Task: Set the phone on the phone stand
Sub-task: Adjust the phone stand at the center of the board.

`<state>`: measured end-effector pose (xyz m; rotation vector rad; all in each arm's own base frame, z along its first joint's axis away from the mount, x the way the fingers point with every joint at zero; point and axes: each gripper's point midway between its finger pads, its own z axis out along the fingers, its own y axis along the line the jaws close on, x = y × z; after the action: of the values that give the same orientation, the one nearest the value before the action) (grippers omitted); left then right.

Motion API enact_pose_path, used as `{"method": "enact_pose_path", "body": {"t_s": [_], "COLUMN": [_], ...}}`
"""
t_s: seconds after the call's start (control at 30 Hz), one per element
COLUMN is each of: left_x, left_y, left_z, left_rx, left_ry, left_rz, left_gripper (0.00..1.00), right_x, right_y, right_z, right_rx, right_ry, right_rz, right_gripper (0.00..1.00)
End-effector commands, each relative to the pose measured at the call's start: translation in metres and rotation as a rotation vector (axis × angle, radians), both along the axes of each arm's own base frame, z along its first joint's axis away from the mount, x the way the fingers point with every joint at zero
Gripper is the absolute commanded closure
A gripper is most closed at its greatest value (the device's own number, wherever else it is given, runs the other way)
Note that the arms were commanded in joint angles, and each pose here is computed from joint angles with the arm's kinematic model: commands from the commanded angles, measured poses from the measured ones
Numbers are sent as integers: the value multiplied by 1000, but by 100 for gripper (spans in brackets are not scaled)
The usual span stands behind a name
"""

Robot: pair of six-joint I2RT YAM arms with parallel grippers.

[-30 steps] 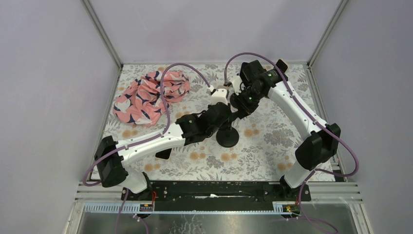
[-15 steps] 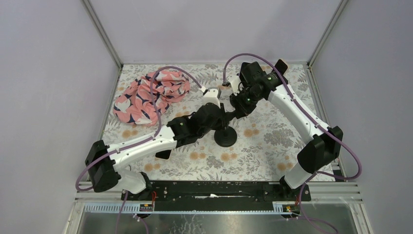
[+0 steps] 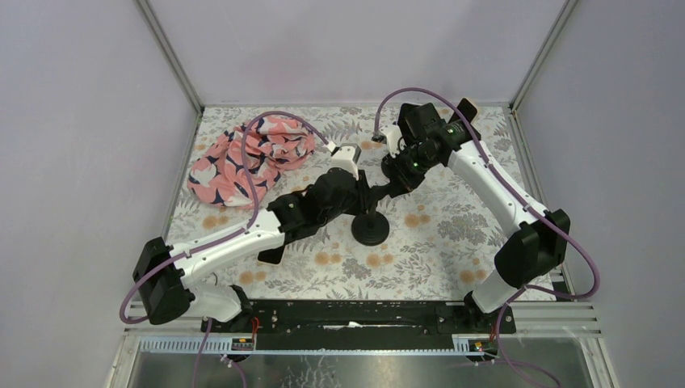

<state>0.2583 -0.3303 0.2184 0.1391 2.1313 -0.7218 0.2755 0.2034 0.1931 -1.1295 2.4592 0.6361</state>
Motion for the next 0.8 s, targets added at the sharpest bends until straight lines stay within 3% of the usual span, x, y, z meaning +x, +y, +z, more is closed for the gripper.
{"method": "enact_pose_path", "body": {"t_s": [0.0, 0.53, 0.77], "left_x": [-6, -15, -20], "left_y": [63, 91, 104], "left_z": [-25, -33, -28], "left_rx": [250, 364, 336], "left_ry": [45, 54, 52], "left_rz": [52, 53, 55], "left_gripper": [100, 100, 100], "right_x": [43, 63, 66], "right_y": [-121, -156, -161], "right_z": [-12, -3, -1], "right_rx": [-412, -482, -487], "right_ry": [-155, -208, -215], "right_rz": [-182, -256, -263], "right_gripper": [100, 100, 100]}}
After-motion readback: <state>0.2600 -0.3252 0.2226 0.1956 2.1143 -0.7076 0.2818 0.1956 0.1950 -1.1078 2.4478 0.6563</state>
